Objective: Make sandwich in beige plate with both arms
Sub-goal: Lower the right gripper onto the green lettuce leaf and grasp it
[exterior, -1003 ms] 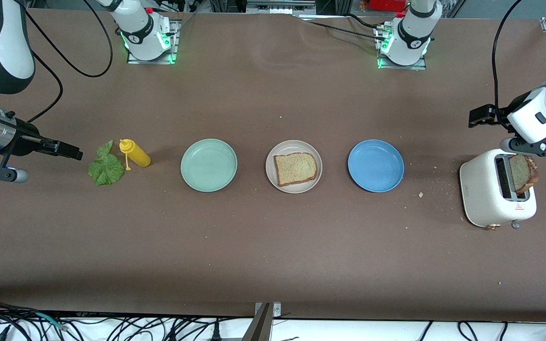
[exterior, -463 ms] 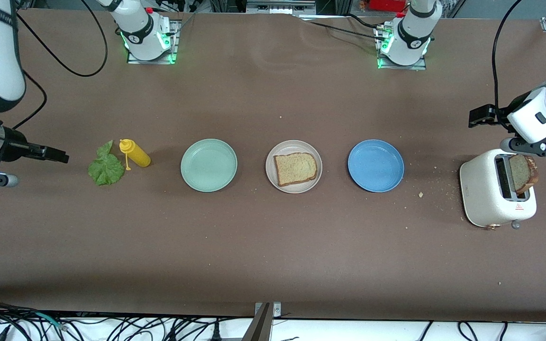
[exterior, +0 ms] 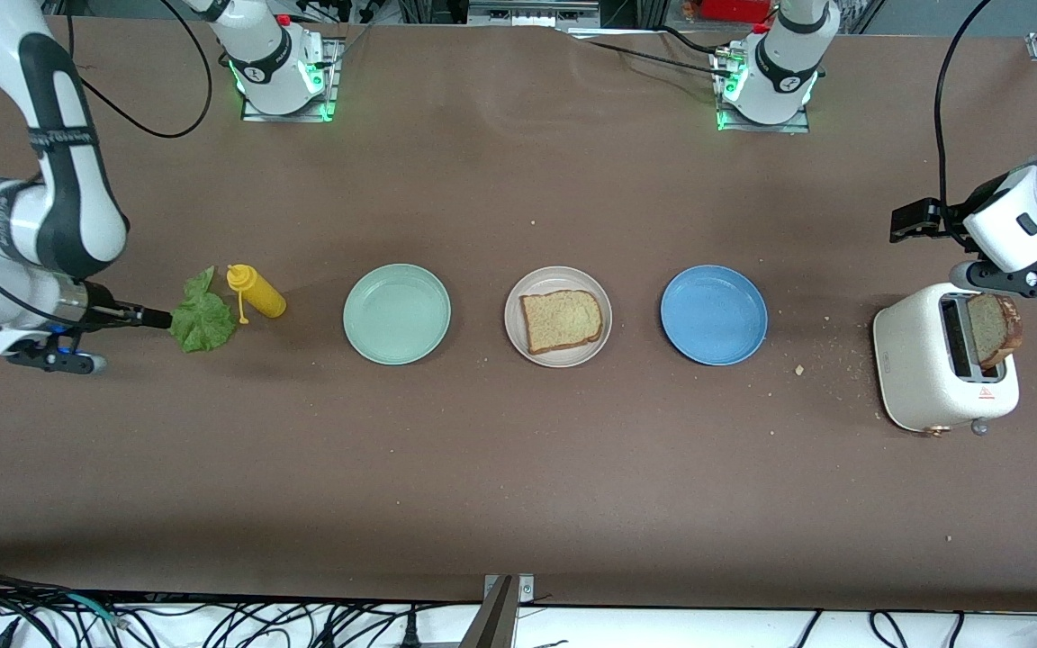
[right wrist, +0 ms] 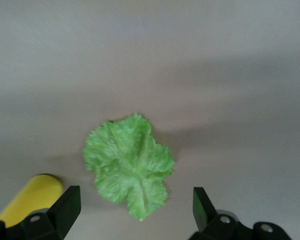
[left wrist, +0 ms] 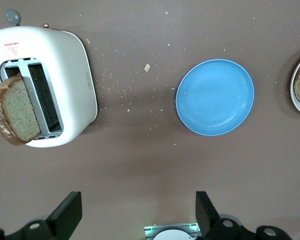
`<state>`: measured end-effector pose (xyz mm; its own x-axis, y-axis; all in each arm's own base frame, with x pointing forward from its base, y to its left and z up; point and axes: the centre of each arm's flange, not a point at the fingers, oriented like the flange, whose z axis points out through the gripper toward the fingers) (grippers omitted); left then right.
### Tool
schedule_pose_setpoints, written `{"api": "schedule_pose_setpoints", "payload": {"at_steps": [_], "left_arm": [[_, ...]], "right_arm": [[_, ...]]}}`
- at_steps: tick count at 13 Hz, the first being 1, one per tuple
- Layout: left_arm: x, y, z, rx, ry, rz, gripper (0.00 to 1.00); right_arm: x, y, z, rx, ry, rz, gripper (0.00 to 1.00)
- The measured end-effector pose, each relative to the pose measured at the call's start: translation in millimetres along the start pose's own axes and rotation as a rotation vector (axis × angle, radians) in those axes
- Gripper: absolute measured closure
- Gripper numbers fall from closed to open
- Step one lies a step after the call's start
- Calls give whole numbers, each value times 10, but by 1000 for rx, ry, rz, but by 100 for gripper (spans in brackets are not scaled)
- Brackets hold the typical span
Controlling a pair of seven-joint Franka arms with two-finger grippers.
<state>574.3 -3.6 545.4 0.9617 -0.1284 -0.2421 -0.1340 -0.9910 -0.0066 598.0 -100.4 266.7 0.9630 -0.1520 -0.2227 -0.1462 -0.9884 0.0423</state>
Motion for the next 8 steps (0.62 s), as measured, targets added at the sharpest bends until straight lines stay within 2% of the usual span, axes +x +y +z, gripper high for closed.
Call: {"api": "schedule_pose_setpoints", "payload": {"at_steps": [3, 8], "left_arm": [[-1, -1, -1, 0, 0, 0, 0], [-2, -1, 0, 0, -1, 0, 0]], "right_arm": [[-31, 14, 495, -10, -65, 4, 0], [-41, 16, 710, -8, -90, 13, 2]]}}
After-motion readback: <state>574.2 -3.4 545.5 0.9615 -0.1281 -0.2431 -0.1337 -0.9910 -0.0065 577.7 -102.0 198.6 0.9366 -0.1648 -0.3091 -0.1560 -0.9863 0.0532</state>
